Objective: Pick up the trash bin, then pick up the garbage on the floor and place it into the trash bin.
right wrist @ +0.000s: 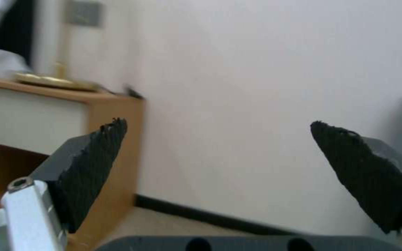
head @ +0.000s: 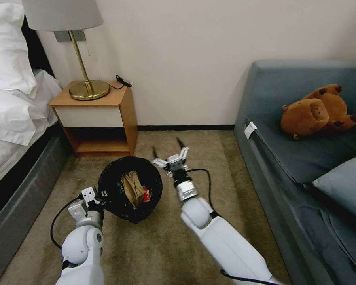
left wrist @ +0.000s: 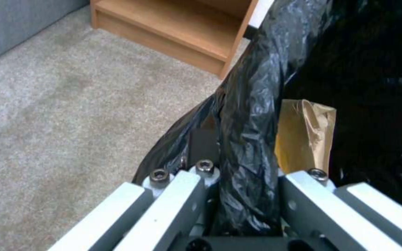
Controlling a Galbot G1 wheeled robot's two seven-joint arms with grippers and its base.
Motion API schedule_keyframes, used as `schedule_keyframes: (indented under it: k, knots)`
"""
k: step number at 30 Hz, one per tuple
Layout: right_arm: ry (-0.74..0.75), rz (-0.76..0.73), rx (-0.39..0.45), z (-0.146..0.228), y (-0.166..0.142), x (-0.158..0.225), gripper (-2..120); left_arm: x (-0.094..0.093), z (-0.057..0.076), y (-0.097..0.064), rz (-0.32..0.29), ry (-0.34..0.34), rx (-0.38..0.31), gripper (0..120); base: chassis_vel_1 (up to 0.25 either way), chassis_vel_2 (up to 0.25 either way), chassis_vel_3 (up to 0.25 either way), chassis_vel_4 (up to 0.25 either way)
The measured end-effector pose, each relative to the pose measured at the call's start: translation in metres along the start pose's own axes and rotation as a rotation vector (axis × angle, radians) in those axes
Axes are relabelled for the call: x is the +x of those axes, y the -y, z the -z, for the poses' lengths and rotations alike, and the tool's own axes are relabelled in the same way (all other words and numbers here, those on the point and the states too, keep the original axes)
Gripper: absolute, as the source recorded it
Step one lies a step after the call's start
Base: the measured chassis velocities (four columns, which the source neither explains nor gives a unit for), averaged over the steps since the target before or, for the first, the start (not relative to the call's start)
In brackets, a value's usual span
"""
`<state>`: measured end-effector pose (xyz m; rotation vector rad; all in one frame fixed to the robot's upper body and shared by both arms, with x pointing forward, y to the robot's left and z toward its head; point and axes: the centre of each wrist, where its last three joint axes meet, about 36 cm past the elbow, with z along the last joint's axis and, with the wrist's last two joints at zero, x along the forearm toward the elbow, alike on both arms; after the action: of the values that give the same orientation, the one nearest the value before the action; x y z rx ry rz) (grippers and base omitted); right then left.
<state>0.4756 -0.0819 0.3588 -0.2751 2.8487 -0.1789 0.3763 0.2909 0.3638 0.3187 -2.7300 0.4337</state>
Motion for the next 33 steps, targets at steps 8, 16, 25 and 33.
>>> schedule_keyframes:
  k: [8, 16, 25, 33]
  knots:
    - [-0.11, -0.052, -0.066, -0.004, 0.051, 0.022, 100, -0.003, 0.003, -0.002, 0.0, 0.008, 0.009, 1, 0.0, 0.0, 0.0, 0.0]
    - [-0.106, -0.08, -0.096, -0.036, 0.074, 0.036, 100, -0.004, 0.001, -0.001, -0.003, 0.005, 0.007, 1, 0.0, 0.0, 0.0, 0.0]
    - [-0.177, -0.098, -0.088, -0.063, 0.08, 0.057, 100, -0.003, -0.001, -0.001, -0.001, 0.004, 0.001, 1, 0.0, 0.0, 0.0, 0.0]
    - [-0.169, -0.102, -0.094, -0.066, 0.082, 0.059, 100, -0.002, -0.002, -0.002, 0.003, 0.009, -0.002, 1, 0.0, 0.0, 0.0, 0.0]
